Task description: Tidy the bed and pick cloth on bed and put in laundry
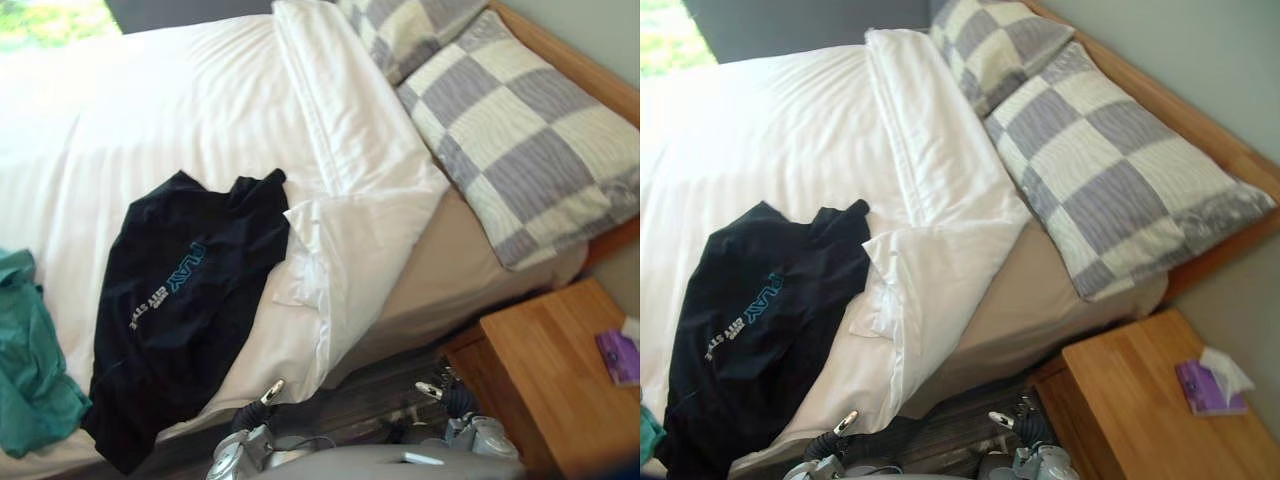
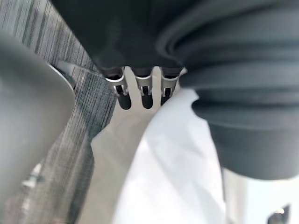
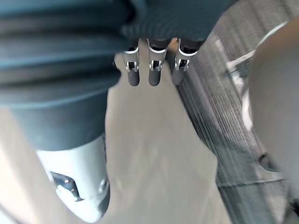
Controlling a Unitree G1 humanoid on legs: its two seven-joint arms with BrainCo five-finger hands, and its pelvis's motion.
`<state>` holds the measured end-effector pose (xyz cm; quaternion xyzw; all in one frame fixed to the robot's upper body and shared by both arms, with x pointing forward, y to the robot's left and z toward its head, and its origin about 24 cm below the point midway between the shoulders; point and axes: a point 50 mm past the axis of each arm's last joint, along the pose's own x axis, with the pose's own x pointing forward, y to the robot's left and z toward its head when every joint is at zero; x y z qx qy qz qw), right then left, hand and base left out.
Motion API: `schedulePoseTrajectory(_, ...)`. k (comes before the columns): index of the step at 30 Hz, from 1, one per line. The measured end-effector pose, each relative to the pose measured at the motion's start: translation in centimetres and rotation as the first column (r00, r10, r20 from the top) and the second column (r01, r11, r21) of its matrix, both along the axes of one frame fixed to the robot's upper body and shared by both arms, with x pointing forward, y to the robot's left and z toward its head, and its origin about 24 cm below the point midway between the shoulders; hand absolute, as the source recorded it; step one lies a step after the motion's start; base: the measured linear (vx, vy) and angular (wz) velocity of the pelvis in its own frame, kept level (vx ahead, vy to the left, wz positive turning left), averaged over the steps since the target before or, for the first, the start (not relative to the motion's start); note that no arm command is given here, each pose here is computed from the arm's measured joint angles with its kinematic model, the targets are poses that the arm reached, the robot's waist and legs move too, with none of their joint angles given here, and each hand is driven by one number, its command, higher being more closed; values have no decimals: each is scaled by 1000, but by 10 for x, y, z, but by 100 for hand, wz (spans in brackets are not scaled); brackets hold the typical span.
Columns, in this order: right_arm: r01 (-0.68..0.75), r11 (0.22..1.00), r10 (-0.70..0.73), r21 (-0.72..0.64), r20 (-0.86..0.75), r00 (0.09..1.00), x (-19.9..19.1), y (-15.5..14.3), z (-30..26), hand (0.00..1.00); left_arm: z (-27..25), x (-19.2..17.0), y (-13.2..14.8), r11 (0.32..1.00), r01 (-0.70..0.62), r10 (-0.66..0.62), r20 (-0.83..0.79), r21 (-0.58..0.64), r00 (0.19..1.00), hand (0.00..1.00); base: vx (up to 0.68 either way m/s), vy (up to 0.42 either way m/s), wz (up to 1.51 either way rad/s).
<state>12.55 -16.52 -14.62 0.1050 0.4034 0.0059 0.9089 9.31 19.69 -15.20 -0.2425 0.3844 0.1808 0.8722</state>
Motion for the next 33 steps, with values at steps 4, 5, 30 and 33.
schedulePoseTrajectory(4,7,1000,-7,11,-33,999,-1,6,-3,0,0,-5,6,1000,11,-11,-9,-1,1000,0,93,13,66)
schedulePoseTrajectory(5,46,999,-46,11,-46,998,-3,3,-4,0,0,-4,6,999,32,-32,-15,2,999,0,82,37,128)
schedulePoseTrajectory(30,842,515,-857,-161,-123,501,-107,-66,-9,0,-13,-25,-4,996,-7,-10,-180,-93,984,0,-33,-29,-2)
schedulePoseTrajectory(33,886,423,-906,-190,-58,420,-111,-80,-2,0,-13,-25,-3,995,-25,6,-184,-98,983,0,-20,-37,-10)
